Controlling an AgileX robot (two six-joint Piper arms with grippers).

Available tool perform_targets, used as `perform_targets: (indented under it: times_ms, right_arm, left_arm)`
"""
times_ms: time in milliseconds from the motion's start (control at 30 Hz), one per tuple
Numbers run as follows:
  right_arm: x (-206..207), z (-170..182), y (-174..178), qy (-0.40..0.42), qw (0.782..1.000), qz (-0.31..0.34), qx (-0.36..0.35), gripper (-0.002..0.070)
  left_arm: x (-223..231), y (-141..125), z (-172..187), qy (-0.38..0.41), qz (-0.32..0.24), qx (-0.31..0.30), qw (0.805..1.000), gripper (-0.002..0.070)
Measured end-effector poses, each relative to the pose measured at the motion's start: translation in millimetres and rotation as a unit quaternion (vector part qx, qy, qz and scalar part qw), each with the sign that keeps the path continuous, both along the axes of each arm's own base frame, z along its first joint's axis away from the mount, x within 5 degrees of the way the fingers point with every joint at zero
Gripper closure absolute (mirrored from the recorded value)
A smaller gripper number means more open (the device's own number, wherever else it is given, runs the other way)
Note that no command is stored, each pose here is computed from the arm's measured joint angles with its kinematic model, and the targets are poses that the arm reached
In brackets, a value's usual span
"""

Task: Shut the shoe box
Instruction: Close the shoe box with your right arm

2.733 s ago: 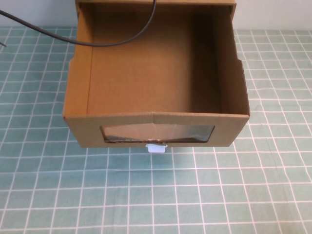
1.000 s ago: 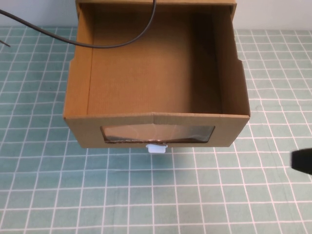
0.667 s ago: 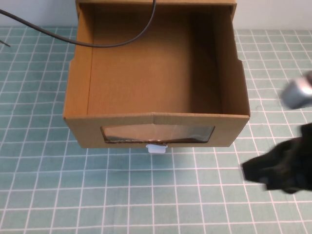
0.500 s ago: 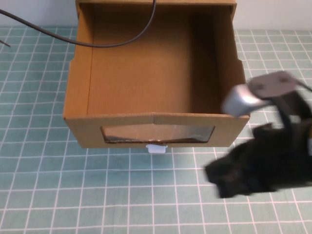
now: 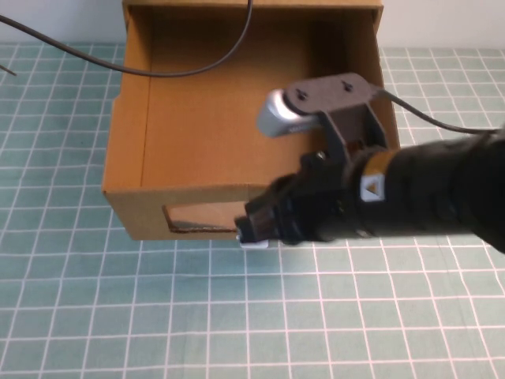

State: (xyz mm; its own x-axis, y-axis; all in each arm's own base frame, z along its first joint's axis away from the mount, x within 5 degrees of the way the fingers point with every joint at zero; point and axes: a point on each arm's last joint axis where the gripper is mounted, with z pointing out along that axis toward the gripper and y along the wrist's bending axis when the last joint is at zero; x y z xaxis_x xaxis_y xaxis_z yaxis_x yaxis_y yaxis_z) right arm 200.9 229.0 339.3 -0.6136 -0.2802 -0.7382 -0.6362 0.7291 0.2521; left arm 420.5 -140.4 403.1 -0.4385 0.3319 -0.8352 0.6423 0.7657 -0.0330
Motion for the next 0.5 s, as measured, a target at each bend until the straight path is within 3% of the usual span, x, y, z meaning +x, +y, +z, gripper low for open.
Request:
perform_targets:
  times_ms: [500]
  right_arm:
    - [51, 6, 4, -0.021, 0.998, -0.054, 0.023, 0.0687]
  left_arm:
    - [0, 0, 0, 0.001, 0.000, 0.000, 1.000, 0.0680]
